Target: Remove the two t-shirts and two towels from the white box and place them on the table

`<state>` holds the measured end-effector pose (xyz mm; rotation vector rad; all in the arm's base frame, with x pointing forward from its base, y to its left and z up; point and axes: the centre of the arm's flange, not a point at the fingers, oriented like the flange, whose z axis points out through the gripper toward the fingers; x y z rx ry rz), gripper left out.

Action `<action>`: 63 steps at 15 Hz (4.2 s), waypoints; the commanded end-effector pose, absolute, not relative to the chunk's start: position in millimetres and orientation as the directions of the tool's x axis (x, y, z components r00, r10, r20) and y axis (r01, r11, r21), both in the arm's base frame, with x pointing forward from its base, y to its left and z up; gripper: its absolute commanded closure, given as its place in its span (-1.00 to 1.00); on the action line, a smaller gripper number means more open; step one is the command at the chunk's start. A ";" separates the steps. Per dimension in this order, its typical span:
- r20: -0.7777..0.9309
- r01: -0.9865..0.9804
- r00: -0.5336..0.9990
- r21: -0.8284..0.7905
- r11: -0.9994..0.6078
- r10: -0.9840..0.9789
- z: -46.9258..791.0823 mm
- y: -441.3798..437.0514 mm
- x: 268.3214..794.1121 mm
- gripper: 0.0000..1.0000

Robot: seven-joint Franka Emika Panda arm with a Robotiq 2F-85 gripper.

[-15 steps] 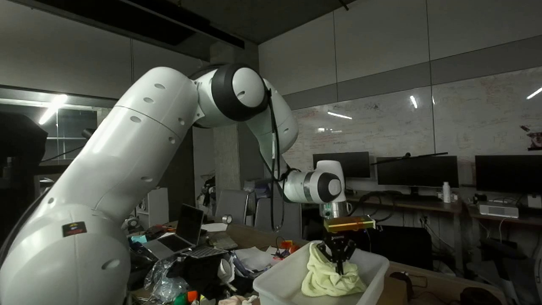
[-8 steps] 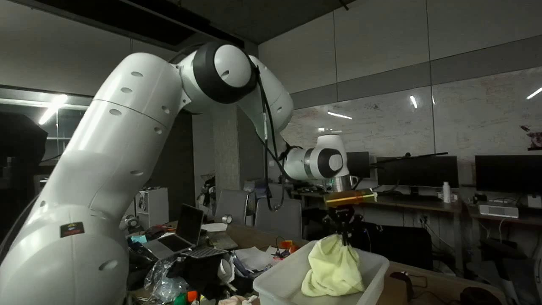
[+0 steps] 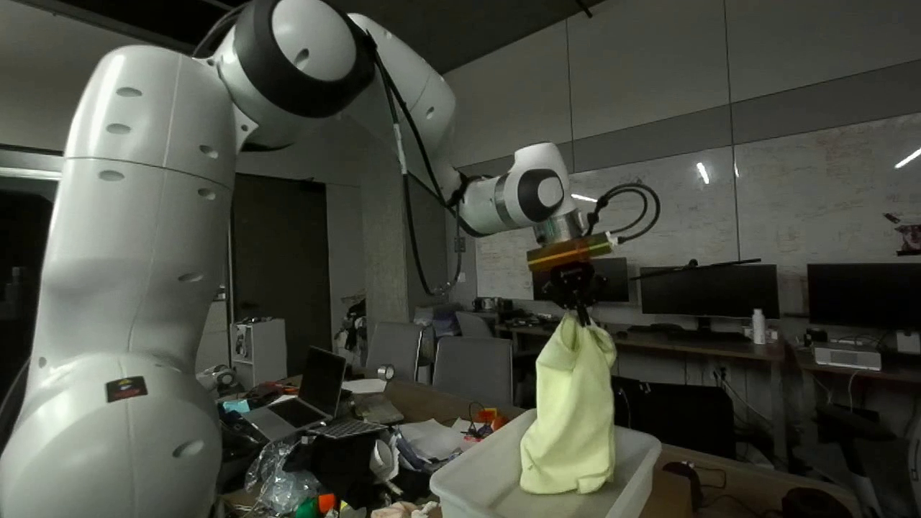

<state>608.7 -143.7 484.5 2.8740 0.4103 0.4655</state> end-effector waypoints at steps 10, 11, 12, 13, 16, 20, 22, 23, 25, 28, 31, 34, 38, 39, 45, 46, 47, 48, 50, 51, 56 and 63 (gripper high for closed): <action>0.505 -0.206 0.858 0.174 -0.963 -0.092 658.4 -47.7 547.9 0.98; 0.512 -0.222 0.852 0.167 -0.961 -0.108 663.6 -37.1 546.3 0.98; 0.516 -0.231 0.849 0.164 -0.959 -0.116 669.0 -27.1 544.6 0.98; 0.522 -0.234 0.845 0.175 -0.956 -0.112 672.0 -13.8 544.3 0.98; 0.501 -0.186 0.864 0.227 -0.956 -0.049 678.3 25.3 542.2 0.98; 0.403 -0.036 0.911 0.289 -0.957 0.087 672.4 81.1 538.0 0.98; 0.354 0.029 0.925 0.306 -0.952 0.142 666.4 107.2 535.8 0.98; 0.326 0.069 0.929 0.314 -0.947 0.175 663.6 120.0 534.1 0.98; 0.266 0.159 0.932 0.313 -0.936 0.248 657.4 141.2 530.8 0.98; 0.179 0.316 0.916 0.225 -0.922 0.358 650.1 168.0 530.1 0.98; 0.132 0.403 0.903 0.077 -0.912 0.410 646.3 182.7 537.0 0.98; 0.068 0.415 0.909 -0.049 -0.909 0.411 641.5 184.3 544.8 0.98; 0.004 0.399 0.916 -0.128 -0.908 0.402 636.9 181.1 552.0 0.98; -0.017 0.404 0.912 -0.132 -0.905 0.410 635.1 180.3 553.6 0.98; -0.080 0.479 0.869 -0.109 -0.871 0.488 629.9 177.1 556.3 -0.23; -0.090 0.476 0.869 -0.116 -0.872 0.486 629.8 175.1 557.1 -0.36; -0.107 0.464 0.874 -0.098 -0.880 0.473 627.8 169.8 558.1 -0.50; -0.123 0.447 0.884 -0.069 -0.892 0.452 624.9 163.8 559.5 -0.67; -0.183 0.418 0.894 0.008 -0.909 0.409 614.4 138.8 559.6 -0.98; -0.210 0.402 0.899 0.052 -0.914 0.384 607.1 124.2 558.5 -1.00; -0.322 0.318 0.909 0.120 -0.940 0.266 576.9 46.3 535.5 -1.00; -0.349 0.179 0.927 0.083 -0.980 0.140 549.6 -35.8 487.6 -1.00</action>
